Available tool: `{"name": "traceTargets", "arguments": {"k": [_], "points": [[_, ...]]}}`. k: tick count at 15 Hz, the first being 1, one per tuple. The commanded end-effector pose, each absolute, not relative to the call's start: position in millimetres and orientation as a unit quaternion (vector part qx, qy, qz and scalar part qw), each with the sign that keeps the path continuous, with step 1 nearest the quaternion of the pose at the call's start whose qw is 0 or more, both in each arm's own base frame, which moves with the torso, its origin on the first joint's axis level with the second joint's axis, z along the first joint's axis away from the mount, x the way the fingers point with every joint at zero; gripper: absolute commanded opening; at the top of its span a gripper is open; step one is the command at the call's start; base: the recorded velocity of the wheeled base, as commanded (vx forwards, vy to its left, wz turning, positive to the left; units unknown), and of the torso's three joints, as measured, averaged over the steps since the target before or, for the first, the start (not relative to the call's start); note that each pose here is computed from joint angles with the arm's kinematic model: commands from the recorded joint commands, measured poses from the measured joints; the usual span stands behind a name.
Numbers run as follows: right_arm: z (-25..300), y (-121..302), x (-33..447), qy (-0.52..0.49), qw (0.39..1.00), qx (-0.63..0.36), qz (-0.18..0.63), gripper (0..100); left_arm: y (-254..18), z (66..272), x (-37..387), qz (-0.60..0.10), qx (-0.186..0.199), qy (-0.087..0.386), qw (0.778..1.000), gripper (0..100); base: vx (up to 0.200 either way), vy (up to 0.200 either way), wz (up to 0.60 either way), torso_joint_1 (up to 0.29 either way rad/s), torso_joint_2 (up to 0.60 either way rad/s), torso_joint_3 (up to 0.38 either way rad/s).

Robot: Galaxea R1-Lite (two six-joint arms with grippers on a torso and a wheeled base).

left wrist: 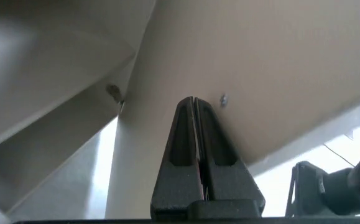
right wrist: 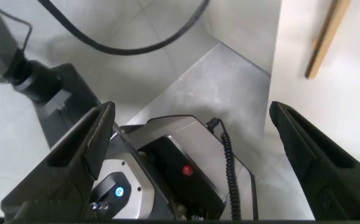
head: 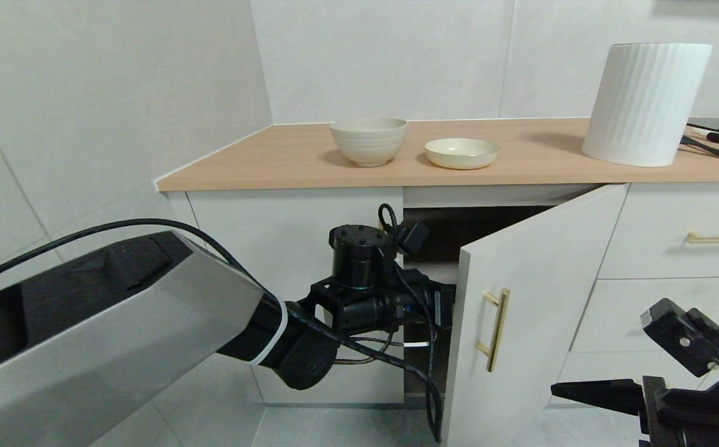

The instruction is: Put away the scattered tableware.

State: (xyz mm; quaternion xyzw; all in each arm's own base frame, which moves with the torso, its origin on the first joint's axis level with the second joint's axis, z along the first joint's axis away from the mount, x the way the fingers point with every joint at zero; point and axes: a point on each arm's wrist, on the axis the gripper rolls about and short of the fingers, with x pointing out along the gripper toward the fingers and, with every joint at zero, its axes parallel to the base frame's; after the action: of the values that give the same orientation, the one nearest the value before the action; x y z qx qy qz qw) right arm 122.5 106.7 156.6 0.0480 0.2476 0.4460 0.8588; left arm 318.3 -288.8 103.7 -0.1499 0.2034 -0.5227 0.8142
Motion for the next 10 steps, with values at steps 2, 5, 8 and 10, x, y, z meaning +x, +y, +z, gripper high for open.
{"name": "traceTargets", "arguments": {"k": [2, 5, 8, 10], "points": [[157.3, 106.6, 122.1, 0.246, 0.859, 0.048, 0.447, 100, -291.0, 105.3, 321.0, -0.524, -0.151, 0.196, 0.815, 0, 0.0, 0.0, 0.0, 0.0, 0.0, 0.0], [157.5, 106.4, 121.9, 0.245, 0.859, 0.048, 0.447, 100, -295.7, 106.2, 325.5, -0.525, -0.152, 0.192, 0.815, 0, 0.0, 0.0, 0.0, 0.0, 0.0, 0.0], [158.3, 108.1, 118.5, 0.243, 0.855, 0.047, 0.457, 100, -304.4, 101.6, 323.1, -0.53, -0.149, 0.198, 0.811, 0, 0.0, 0.0, 0.0, 0.0, 0.0, 0.0], [159.2, 110.6, 115.7, 0.241, 0.85, 0.044, 0.467, 100, -313.0, 97.3, 316.1, -0.528, -0.145, 0.206, 0.811, 0, 0.0, 0.0, 0.0, 0.0, 0.0, 0.0]]}}
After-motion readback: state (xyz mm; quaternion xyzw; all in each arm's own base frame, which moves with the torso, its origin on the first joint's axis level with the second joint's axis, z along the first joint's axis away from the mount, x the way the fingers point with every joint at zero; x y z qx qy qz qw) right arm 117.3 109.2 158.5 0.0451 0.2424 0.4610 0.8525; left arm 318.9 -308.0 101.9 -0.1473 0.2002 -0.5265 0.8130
